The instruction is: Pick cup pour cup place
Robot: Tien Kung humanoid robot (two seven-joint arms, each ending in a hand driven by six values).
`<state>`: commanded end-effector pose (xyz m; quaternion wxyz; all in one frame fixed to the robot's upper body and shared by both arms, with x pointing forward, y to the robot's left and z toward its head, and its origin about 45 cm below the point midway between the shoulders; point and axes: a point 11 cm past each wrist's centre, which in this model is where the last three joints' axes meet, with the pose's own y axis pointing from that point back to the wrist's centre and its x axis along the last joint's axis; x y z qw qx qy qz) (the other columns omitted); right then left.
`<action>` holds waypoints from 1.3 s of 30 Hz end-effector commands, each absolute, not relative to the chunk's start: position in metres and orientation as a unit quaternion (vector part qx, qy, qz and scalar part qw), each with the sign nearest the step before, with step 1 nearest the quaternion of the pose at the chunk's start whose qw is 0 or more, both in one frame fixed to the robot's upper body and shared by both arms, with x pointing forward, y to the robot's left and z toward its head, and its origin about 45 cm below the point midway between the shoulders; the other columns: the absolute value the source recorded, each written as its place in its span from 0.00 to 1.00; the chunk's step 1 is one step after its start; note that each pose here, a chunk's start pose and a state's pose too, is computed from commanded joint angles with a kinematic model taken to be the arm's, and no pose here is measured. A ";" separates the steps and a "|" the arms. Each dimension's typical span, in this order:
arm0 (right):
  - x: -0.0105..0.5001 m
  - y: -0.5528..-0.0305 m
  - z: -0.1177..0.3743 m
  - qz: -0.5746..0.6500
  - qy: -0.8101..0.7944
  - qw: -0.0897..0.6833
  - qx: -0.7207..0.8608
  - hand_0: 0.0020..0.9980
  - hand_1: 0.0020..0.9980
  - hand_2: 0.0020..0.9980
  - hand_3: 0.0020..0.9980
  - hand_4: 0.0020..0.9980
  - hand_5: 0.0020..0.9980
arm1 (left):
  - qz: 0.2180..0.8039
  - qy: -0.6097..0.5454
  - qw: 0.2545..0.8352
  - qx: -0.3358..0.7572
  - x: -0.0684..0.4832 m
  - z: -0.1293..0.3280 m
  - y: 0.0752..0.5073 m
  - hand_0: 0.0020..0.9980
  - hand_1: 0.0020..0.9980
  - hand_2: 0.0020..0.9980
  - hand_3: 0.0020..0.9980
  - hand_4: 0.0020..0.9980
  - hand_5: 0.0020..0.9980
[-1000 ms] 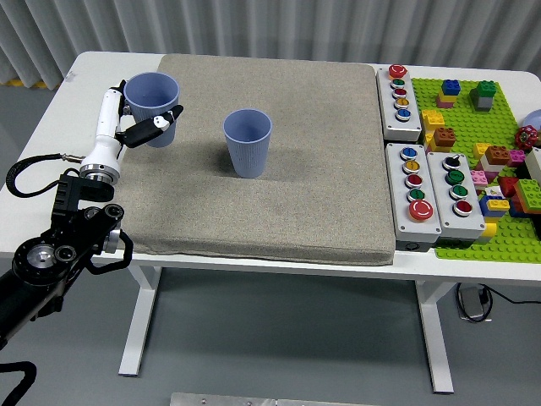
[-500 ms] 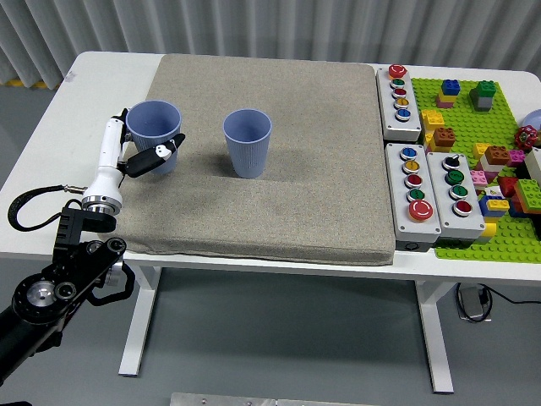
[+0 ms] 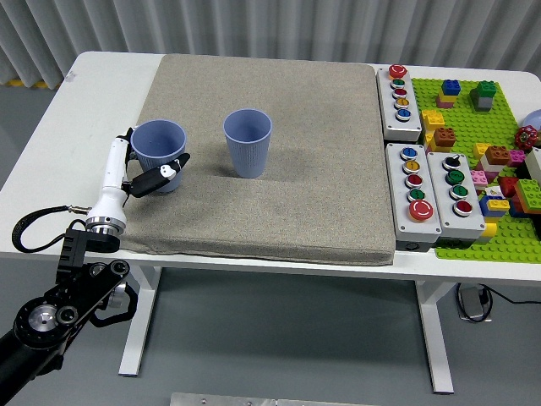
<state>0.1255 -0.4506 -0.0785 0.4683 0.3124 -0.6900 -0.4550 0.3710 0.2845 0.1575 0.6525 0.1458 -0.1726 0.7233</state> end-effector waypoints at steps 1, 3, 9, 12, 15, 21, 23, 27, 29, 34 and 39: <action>0.125 -0.451 -0.079 -0.455 -0.690 0.468 0.312 0.70 0.68 0.61 0.61 0.00 0.32 | 0.723 -0.172 0.653 0.146 0.371 0.157 0.284 0.51 0.53 0.56 0.52 0.78 0.31; 0.125 -0.449 -0.079 -0.456 -0.688 0.470 0.313 0.70 0.68 0.61 0.61 0.00 0.32 | 0.719 -0.167 0.660 0.141 0.368 0.153 0.285 0.51 0.53 0.56 0.52 0.78 0.31; 0.123 -0.448 -0.080 -0.457 -0.686 0.472 0.312 0.70 0.68 0.61 0.61 0.00 0.32 | 0.718 -0.160 0.663 0.141 0.363 0.147 0.285 0.53 0.55 0.58 0.53 0.78 0.31; 0.122 -0.448 -0.081 -0.457 -0.685 0.473 0.313 0.70 0.68 0.61 0.61 0.00 0.32 | 0.717 -0.162 0.663 0.138 0.363 0.148 0.284 0.53 0.55 0.58 0.53 0.78 0.31; 0.121 -0.447 -0.081 -0.458 -0.684 0.474 0.313 0.70 0.68 0.61 0.61 0.00 0.32 | 0.716 -0.164 0.665 0.133 0.363 0.148 0.284 0.55 0.56 0.61 0.61 0.81 0.34; 0.120 -0.447 -0.081 -0.458 -0.683 0.475 0.312 0.70 0.68 0.61 0.61 0.00 0.32 | 0.712 -0.165 0.670 0.133 0.363 0.148 0.284 0.59 0.60 0.66 0.68 0.86 0.40; 0.119 -0.447 -0.082 -0.458 -0.683 0.476 0.312 0.70 0.68 0.61 0.61 0.00 0.32 | 0.712 -0.166 0.670 0.132 0.363 0.149 0.284 0.59 0.60 0.66 0.68 0.86 0.40; 0.118 -0.447 -0.082 -0.459 -0.682 0.477 0.312 0.70 0.67 0.61 0.61 0.00 0.32 | 0.705 -0.166 0.676 0.137 0.363 0.147 0.283 0.63 0.67 0.80 0.81 0.93 0.48; 0.117 -0.447 -0.082 -0.459 -0.682 0.477 0.311 0.70 0.67 0.61 0.61 0.00 0.32 | 0.702 -0.164 0.679 0.139 0.362 0.145 0.283 0.63 0.67 0.80 0.81 0.93 0.48; 0.116 -0.447 -0.082 -0.459 -0.681 0.478 0.311 0.70 0.67 0.61 0.61 0.00 0.32 | 0.697 -0.165 0.683 0.143 0.362 0.144 0.283 0.67 0.72 0.87 0.89 0.94 0.48; 0.118 -0.447 -0.082 -0.459 -0.682 0.476 0.312 0.70 0.67 0.61 0.61 0.00 0.32 | 0.691 -0.169 0.689 0.141 0.364 0.147 0.282 0.75 0.80 0.97 0.99 0.95 0.49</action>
